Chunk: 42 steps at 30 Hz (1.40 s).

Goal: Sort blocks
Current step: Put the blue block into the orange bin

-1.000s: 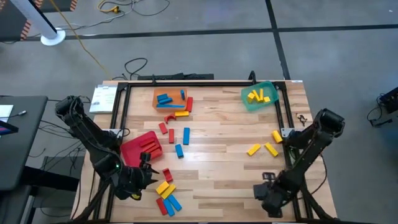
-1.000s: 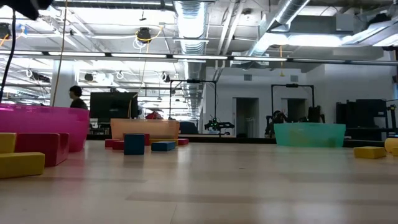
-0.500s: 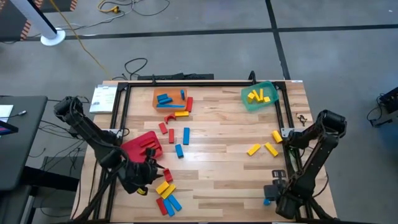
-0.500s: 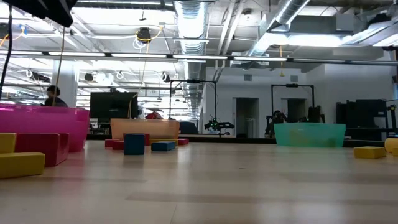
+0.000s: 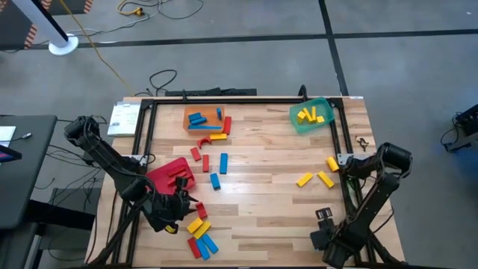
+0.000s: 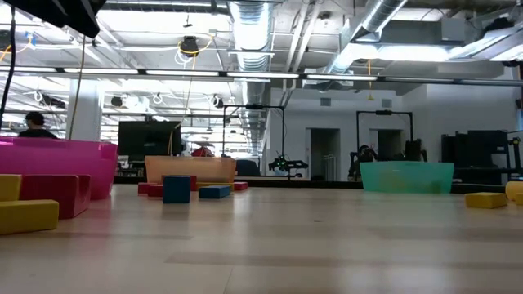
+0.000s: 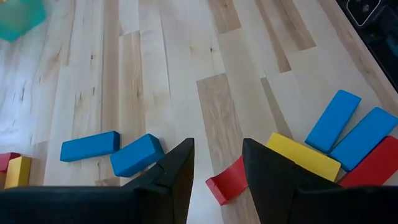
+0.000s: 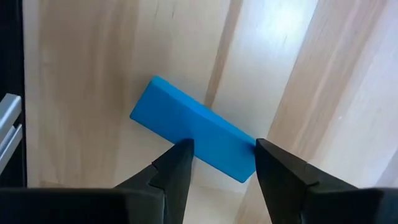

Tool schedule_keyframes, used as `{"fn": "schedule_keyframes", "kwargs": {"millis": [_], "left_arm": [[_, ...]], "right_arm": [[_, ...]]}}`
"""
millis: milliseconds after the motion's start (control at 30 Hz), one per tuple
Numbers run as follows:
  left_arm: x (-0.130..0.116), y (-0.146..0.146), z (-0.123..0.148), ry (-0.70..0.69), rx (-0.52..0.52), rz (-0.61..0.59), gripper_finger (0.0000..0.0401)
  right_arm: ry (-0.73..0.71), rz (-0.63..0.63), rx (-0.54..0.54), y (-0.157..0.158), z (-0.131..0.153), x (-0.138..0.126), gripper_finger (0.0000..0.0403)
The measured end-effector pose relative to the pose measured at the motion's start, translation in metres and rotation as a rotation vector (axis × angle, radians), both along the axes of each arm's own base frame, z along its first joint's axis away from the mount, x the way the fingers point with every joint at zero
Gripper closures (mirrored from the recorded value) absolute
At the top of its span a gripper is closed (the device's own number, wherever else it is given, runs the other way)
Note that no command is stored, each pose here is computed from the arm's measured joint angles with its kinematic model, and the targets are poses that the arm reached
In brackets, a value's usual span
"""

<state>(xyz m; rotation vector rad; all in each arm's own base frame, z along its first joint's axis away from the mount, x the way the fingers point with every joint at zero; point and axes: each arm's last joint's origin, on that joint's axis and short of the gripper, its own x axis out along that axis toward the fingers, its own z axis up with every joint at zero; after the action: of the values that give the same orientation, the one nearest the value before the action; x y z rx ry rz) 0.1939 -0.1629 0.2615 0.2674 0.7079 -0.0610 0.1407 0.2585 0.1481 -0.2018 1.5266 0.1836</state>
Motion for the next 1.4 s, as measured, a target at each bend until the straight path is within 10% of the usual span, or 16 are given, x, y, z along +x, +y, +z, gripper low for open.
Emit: {"fn": "schedule_keyframes", "kwargs": {"millis": [867,1400], "left_arm": [[0.002,-0.002,0.002,-0.028,-0.006,-0.022,0.0269],[0.002,-0.002,0.002,-0.026,-0.006,-0.023,0.0269]], "right_arm": [[-0.147,-0.367,0.102,-0.029,0.038,0.067,0.0214],[-0.182,0.118,-0.022,-0.011,0.035,0.046,0.0212]]}}
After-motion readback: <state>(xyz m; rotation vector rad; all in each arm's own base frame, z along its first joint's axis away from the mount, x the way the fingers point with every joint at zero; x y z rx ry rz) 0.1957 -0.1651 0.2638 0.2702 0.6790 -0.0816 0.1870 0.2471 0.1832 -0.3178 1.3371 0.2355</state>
